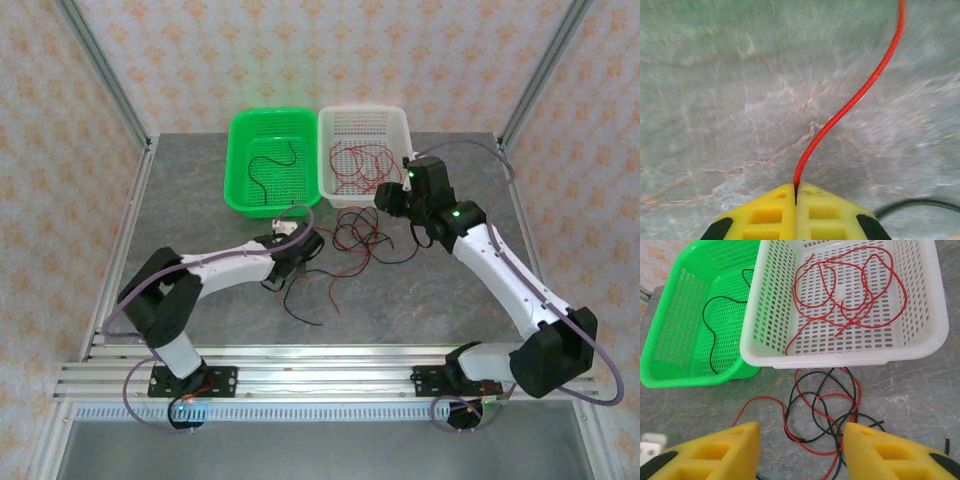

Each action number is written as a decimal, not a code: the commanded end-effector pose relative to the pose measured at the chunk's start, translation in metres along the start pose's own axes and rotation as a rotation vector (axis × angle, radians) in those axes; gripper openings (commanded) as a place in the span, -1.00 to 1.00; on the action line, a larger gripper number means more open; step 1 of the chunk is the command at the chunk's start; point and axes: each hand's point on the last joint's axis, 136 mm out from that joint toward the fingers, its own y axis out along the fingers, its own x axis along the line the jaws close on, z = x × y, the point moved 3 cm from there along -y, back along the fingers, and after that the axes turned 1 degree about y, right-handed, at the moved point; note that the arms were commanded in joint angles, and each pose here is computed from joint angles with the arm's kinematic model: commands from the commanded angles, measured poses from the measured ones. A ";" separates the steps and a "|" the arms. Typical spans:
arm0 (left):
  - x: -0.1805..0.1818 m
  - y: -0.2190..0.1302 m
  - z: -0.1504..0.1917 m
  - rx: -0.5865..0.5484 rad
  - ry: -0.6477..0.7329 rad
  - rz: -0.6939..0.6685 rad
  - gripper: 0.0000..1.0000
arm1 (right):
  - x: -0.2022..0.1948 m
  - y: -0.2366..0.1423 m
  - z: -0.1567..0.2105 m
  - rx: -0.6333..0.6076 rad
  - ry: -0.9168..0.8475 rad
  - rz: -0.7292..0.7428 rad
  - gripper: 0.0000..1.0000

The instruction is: Untangle the cables

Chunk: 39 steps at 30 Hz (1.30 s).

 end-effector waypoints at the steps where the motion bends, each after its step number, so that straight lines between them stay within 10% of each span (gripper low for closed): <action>1: 0.003 -0.054 -0.044 -0.144 -0.002 -0.002 -1.00 | 0.000 -0.012 -0.008 -0.058 0.030 -0.006 -0.06; 28: -0.002 -0.297 -0.162 -0.644 -0.141 0.378 -1.00 | -0.003 0.010 0.047 0.035 0.172 -0.150 -0.04; 39: -0.015 -0.336 -0.182 -0.711 -0.129 0.528 -1.00 | 0.002 0.066 0.057 0.042 0.311 -0.220 -0.05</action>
